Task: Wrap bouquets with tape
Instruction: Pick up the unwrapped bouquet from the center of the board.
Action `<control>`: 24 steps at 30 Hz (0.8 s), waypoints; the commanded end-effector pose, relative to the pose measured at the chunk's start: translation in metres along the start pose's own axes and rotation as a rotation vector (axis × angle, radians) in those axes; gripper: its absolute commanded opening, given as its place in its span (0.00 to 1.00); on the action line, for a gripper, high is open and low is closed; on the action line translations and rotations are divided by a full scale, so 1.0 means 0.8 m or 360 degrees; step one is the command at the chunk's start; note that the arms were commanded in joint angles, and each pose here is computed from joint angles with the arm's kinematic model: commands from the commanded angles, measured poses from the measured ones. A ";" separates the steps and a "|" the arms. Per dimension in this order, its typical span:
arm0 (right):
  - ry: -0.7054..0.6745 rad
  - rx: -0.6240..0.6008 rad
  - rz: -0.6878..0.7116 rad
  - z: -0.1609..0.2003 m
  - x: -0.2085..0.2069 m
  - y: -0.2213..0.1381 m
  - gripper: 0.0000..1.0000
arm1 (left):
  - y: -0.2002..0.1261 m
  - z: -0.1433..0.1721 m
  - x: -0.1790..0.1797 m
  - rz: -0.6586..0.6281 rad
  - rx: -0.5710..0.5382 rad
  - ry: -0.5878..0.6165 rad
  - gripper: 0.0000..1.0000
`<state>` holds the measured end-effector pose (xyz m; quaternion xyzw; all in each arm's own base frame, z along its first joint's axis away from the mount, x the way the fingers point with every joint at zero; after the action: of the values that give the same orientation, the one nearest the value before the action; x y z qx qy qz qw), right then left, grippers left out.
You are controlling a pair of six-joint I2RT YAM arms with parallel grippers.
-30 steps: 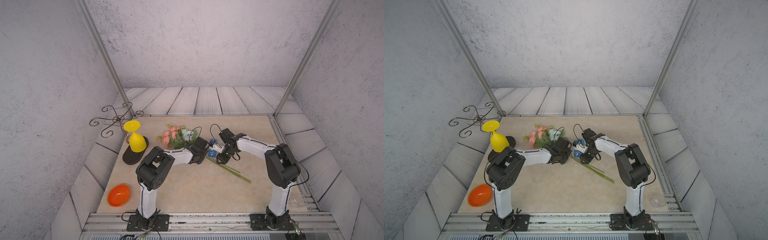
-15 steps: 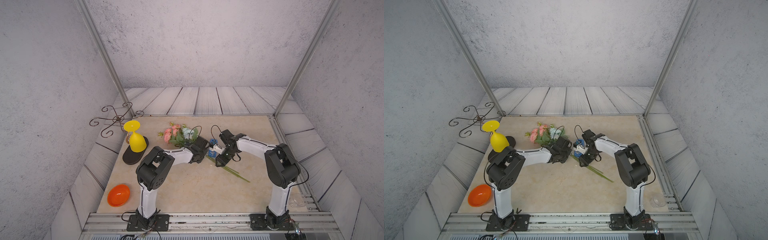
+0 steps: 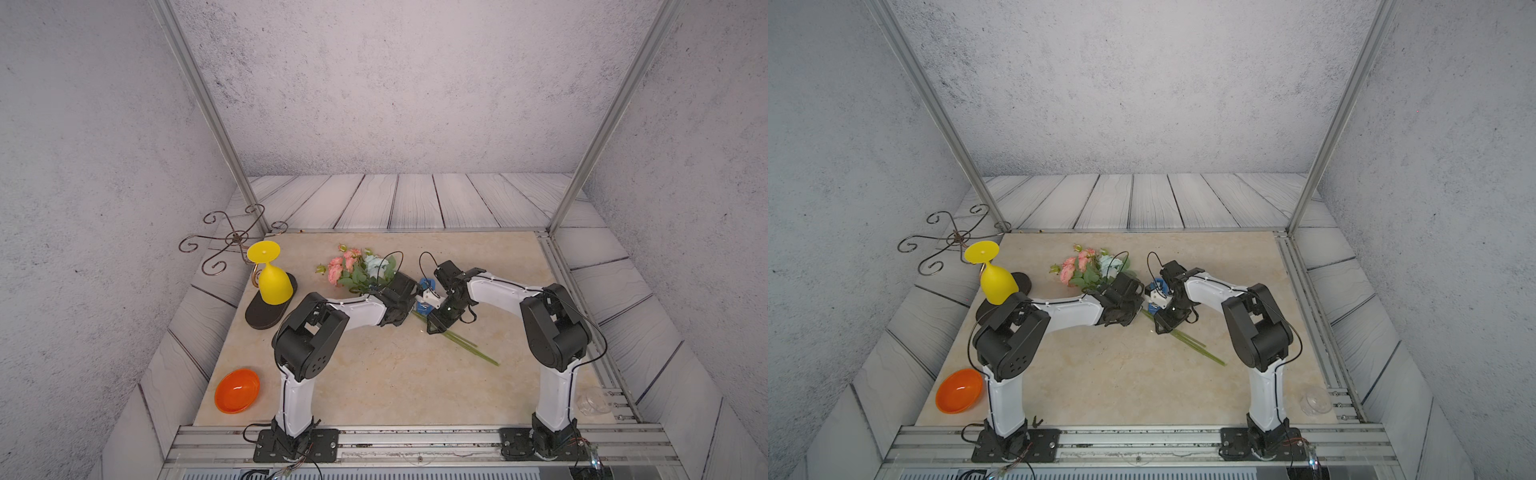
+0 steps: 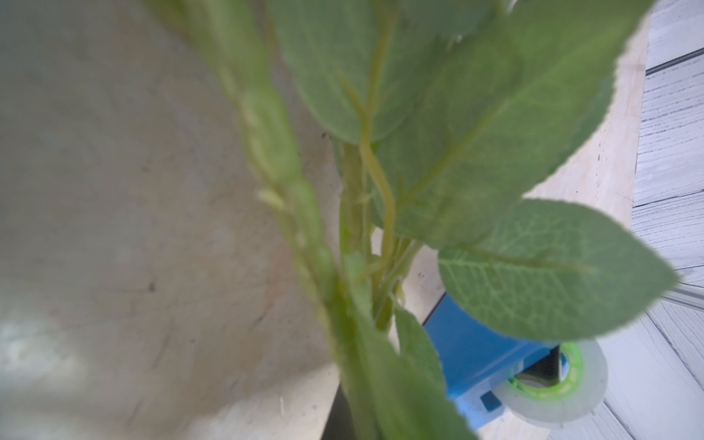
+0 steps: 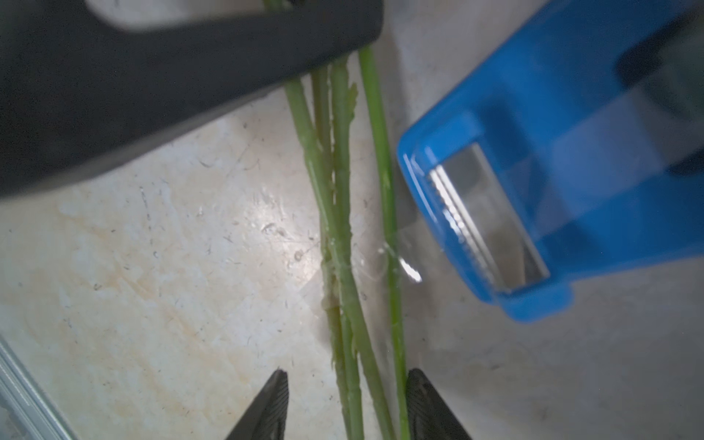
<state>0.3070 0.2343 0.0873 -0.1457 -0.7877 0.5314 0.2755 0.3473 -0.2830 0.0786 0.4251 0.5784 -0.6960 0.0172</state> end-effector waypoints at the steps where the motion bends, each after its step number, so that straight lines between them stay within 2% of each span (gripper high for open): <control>1: 0.0053 -0.0029 -0.0103 -0.008 0.006 0.012 0.52 | -0.004 0.000 -0.016 0.0043 -0.0025 0.0016 0.00; 5: 0.0061 -0.0074 -0.0184 -0.008 0.013 0.012 0.54 | -0.003 0.000 -0.015 0.0041 -0.0018 0.0015 0.00; 9: 0.0075 -0.0057 -0.0140 0.001 0.010 0.014 0.55 | -0.003 0.000 -0.010 0.0032 -0.0016 0.0007 0.00; 14: 0.0173 -0.0087 -0.0128 -0.012 0.000 0.028 0.55 | -0.002 0.001 -0.009 0.0040 -0.0007 -0.0013 0.00; 24: 0.0264 -0.0140 -0.0013 -0.012 -0.013 0.043 0.43 | -0.004 0.000 -0.011 0.0045 -0.0010 -0.0013 0.00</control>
<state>0.3225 0.2506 0.0801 -0.1897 -0.8044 0.4670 0.3144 0.3474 -0.2835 0.0792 0.4232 0.5778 -0.6976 0.0176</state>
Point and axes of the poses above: each gripper's point midway between its finger pads, its own y axis out along the fingers, its own x axis along the line the jaws close on, z = x × y, the point moved 6 cm from there along -y, back along the fingers, and after that the axes turned 8 degrees about -y, right-handed, at the moved point
